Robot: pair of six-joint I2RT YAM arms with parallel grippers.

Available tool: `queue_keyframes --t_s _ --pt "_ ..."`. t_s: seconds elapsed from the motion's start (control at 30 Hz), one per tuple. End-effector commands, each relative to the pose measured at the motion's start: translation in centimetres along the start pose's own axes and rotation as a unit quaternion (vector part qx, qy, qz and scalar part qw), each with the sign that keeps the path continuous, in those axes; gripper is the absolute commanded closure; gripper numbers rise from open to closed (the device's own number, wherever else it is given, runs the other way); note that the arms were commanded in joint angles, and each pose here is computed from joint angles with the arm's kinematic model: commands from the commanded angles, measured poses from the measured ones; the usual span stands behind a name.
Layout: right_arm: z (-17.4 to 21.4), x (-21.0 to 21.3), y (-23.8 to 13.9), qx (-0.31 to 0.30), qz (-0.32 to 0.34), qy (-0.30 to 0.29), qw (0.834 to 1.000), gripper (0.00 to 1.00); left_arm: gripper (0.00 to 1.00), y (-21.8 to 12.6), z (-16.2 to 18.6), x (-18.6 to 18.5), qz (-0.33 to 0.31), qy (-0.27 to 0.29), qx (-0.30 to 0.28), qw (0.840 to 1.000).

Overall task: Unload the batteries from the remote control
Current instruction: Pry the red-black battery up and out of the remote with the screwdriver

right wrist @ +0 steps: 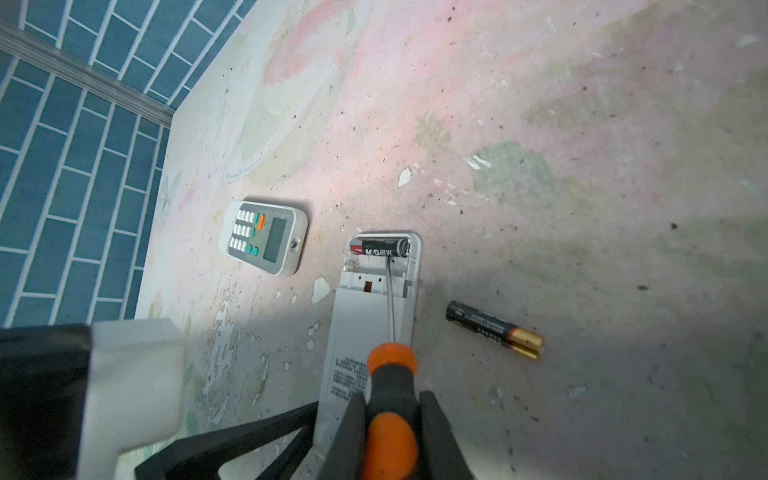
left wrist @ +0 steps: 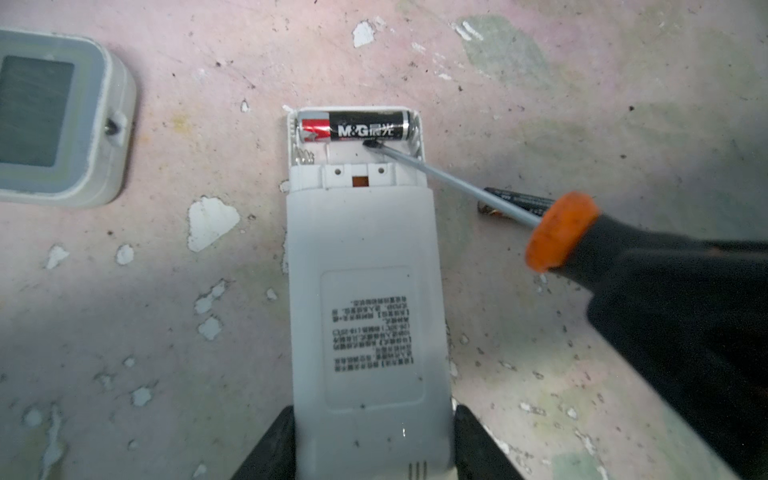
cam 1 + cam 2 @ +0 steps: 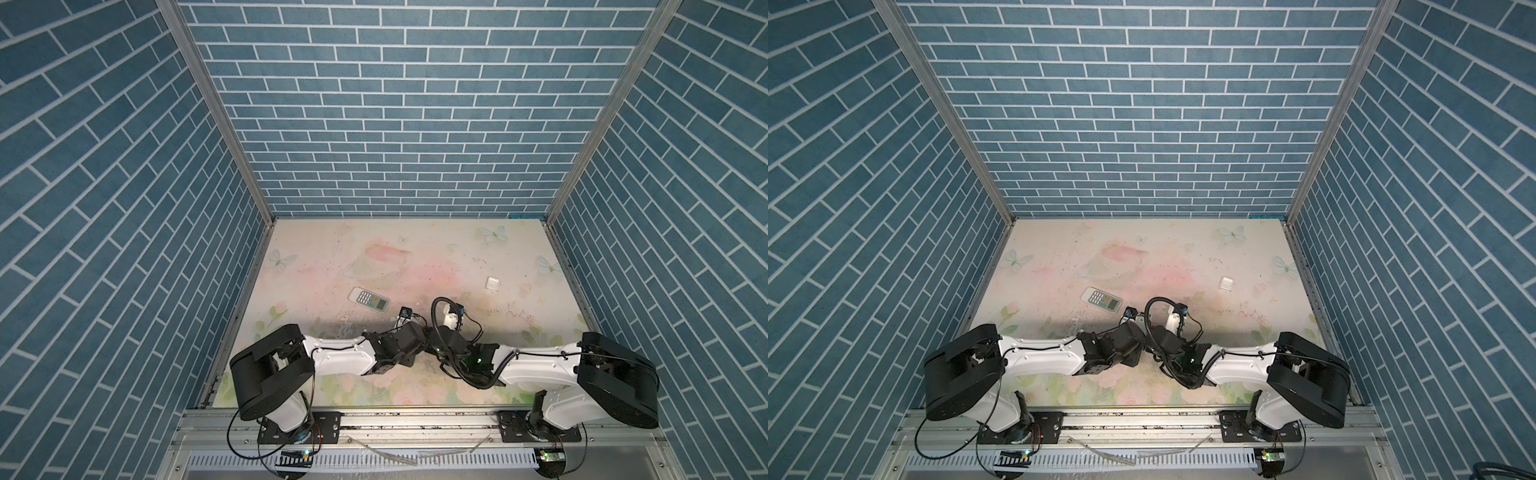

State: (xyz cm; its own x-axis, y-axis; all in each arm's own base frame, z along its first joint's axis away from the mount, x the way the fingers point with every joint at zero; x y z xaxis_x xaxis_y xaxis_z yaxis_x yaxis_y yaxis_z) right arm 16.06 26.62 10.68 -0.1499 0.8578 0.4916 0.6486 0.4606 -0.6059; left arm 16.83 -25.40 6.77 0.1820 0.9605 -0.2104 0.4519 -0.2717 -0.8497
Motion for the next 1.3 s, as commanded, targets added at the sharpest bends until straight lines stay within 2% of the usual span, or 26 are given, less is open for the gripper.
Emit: queue_keyframes --t_s 0.0,0.87,1.1,1.27 --pt "2.8 -3.0 0.4 0.061 0.068 -0.015 0.996 1.00 0.51 1.2 8.2 6.3 -0.119 0.022 0.207 0.971" --pt "3.4 -3.0 1.0 0.061 0.053 -0.008 0.997 1.00 0.52 1.3 8.2 6.2 -0.122 0.023 0.212 0.969" --pt "2.7 -2.7 0.3 0.048 0.022 -0.001 0.999 1.00 0.50 1.2 8.2 6.3 -0.120 0.022 0.208 0.970" --pt "2.2 -2.3 -0.3 0.045 0.010 0.000 0.999 1.00 0.42 1.1 8.0 6.3 -0.122 0.025 0.209 0.970"
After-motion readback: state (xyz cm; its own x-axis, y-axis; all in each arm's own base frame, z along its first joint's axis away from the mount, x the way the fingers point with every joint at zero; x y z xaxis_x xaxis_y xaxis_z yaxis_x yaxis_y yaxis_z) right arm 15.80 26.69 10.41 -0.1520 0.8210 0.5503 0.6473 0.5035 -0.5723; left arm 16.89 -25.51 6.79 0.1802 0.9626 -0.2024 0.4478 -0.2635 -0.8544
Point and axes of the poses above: each gripper's point midway between its finger pads, its own y axis out along the fingers, its own x axis along the line the jaws close on, z = x × y, the point moved 7 cm from there along -y, back along the fingers, and after that the axes turned 11 degrees about -y, right-handed, at the moved point
